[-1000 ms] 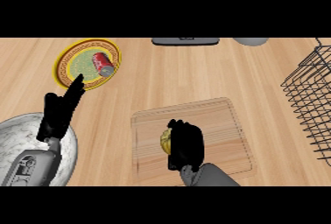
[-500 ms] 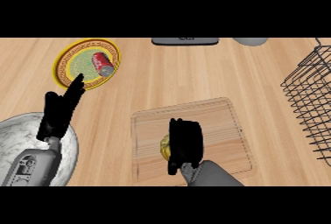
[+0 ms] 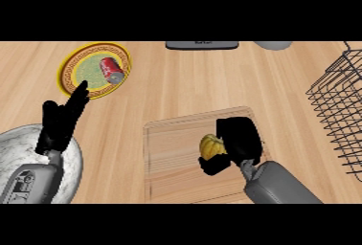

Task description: Pick the squash from the cutting board and place it in the basket

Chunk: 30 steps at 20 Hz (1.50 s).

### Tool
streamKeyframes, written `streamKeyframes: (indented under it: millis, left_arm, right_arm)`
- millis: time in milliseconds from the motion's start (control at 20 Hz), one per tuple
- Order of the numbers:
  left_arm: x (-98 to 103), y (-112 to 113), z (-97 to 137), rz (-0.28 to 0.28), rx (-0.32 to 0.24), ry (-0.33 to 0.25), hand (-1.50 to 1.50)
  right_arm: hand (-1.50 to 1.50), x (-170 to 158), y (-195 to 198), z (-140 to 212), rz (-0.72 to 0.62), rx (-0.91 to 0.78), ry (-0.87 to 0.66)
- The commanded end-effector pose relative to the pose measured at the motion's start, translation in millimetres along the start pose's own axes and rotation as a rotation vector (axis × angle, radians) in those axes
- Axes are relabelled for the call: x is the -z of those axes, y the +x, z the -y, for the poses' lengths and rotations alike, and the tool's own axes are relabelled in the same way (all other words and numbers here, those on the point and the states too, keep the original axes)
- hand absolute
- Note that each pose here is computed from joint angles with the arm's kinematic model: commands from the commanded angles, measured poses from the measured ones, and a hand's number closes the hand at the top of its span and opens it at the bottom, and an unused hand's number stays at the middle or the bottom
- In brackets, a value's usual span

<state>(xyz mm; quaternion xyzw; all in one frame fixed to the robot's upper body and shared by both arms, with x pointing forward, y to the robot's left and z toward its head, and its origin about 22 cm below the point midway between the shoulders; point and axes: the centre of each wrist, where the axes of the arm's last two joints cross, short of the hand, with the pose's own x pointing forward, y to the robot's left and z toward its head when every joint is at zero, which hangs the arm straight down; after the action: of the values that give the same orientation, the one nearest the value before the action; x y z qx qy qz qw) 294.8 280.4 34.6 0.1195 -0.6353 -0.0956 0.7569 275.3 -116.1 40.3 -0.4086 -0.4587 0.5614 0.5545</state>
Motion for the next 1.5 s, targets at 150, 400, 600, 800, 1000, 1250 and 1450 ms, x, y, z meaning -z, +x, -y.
streamKeyframes:
  millis: [150, 400, 600, 800, 1000, 1250, 1450]
  left_arm:
    - [7.1, 4.5, -1.7, -0.037, 0.011, 0.023, 0.0]
    - [-2.2, -10.0, -11.2, -0.044, -0.008, 0.021, 0.0]
    - [-10.1, -11.3, -3.2, -0.029, 0.01, 0.011, 0.0]
    - [3.3, -2.9, -1.9, -0.041, 0.006, 0.006, 0.0]
    - [4.8, -7.5, -4.7, -0.049, 0.01, 0.022, 0.0]
    - [6.7, -6.3, 9.3, -0.046, 0.007, 0.01, 0.0]
    - [-1.9, -11.3, 2.0, -0.037, 0.005, 0.016, 0.0]
  right_arm:
    - [1.5, -14.9, -12.6, 46.5, 0.043, 0.335, -0.124]
    - [1.5, -57.0, 6.4, 107.1, 0.12, 0.627, -0.292]
    - [1.5, -89.7, -19.0, 159.2, 0.11, 0.697, -0.442]
    - [1.5, -109.0, -23.0, 213.6, 0.076, 0.693, -0.507]
    - [1.5, -121.5, -33.1, 246.6, 0.022, 0.735, -0.537]
    - [1.5, -109.1, -54.4, 286.3, -0.023, 0.727, -0.564]
    - [1.5, -102.1, -79.3, 308.9, -0.117, 0.646, -0.6]
